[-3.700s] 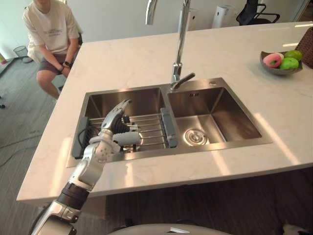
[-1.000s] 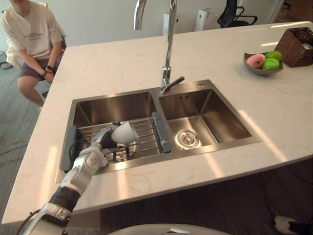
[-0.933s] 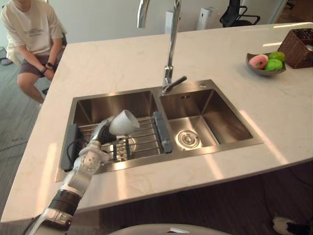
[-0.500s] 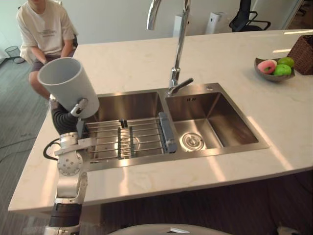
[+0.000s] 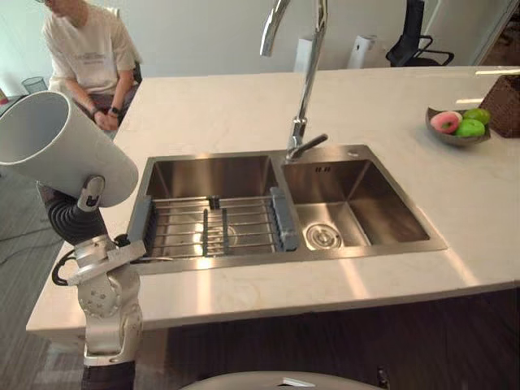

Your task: Walk over to the sink, pick up the cup, carry it to the dishwasher, place the cup inside the dishwasher, then close the dishwasher door

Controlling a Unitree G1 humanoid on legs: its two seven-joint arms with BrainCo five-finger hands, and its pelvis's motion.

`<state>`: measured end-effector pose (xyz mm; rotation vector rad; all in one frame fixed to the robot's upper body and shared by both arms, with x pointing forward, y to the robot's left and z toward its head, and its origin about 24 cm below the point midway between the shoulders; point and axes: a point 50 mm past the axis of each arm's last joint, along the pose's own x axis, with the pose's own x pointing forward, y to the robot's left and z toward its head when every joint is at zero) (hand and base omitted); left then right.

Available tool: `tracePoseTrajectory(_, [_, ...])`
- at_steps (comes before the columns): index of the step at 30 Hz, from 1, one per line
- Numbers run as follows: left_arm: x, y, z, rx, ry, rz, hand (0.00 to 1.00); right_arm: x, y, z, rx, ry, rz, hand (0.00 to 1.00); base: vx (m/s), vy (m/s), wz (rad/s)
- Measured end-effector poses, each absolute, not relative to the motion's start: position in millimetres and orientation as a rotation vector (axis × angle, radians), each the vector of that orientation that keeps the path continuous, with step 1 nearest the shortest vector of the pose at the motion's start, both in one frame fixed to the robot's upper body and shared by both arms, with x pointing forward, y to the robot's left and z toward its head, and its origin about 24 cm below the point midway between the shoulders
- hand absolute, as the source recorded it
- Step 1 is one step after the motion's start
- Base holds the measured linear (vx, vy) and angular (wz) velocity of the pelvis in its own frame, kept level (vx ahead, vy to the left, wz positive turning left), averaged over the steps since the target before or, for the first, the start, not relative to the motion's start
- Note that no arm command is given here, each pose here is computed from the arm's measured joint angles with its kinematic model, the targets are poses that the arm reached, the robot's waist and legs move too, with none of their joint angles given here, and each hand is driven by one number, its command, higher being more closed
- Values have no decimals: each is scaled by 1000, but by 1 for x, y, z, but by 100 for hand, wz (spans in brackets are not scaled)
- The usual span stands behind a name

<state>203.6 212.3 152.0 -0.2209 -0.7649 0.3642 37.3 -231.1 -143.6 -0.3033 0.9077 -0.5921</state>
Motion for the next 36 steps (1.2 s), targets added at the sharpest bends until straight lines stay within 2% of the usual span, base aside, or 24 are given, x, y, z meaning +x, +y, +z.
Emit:
tracePoseTrajectory(5, [203, 211, 152, -236, -767, 369, 100, 38, -232, -143, -303, 902, -594, 0, -1, 2, -10])
tracePoseTrajectory(8, [204, 206, 150, -331, -768, 347, 100, 32, -236, -145, -175, 941, -621, 0, -5, 3, -20])
tracePoseTrajectory(10, [205, 202, 149, -390, -762, 314, 100, 17, -239, -149, -35, 996, -668, 0, 28, 2, 8])
tracePoseTrajectory(12, [207, 200, 147, -457, -756, 269, 100, -10, -235, -157, 207, 1079, -712, 0, 65, -11, 2])
tracePoseTrajectory(15, [211, 199, 140, -527, -738, 248, 100, -25, -231, -161, 470, 1076, -772, 0, 78, -20, -6])
tracePoseTrajectory(17, [214, 199, 132, -566, -700, 238, 100, -28, -229, -162, 647, 1021, -813, 0, 91, -20, 1])
tracePoseTrajectory(19, [215, 200, 131, -564, -698, 226, 100, -21, -227, -163, 706, 996, -801, 0, 38, -16, 7])
tracePoseTrajectory(24, [213, 204, 124, -532, -662, 233, 100, -4, -229, -163, 735, 931, -777, 0, -82, -16, 13])
tracePoseTrajectory(34, [190, 208, 128, -510, -676, 256, 100, -15, -226, -165, 736, 945, -804, 0, -34, -10, 69])
tracePoseTrajectory(36, [187, 210, 127, -511, -669, 273, 100, -6, -231, -164, 728, 922, -793, 0, -53, -41, 110])
